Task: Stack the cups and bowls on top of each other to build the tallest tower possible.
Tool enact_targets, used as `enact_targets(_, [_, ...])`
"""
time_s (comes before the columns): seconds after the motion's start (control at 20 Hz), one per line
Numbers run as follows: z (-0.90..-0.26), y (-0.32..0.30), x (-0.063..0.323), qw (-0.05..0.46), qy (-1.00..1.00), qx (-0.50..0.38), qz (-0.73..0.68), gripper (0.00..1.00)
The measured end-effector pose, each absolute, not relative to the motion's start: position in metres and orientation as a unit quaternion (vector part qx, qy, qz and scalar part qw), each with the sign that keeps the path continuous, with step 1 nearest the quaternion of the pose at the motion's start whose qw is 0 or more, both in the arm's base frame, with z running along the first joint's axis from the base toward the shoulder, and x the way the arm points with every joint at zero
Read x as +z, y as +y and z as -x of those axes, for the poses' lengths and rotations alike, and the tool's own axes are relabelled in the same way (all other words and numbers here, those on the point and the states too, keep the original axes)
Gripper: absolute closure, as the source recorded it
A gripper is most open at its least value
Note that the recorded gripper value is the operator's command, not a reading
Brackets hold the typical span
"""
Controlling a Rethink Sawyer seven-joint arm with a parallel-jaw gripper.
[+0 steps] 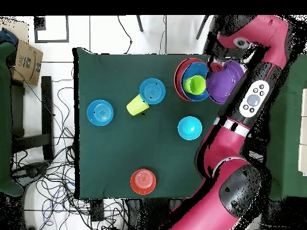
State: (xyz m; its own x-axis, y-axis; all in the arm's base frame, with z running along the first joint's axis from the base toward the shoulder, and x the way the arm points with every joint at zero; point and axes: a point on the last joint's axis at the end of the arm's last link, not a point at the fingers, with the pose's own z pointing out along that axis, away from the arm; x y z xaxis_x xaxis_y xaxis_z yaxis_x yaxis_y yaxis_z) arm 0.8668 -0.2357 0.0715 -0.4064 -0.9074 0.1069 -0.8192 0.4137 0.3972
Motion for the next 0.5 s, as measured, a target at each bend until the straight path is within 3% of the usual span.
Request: enact_targets(0.5, [-0.8666, -0.2358, 0.0713, 0.154, -0.826, -0.143, -0.523, 0.00])
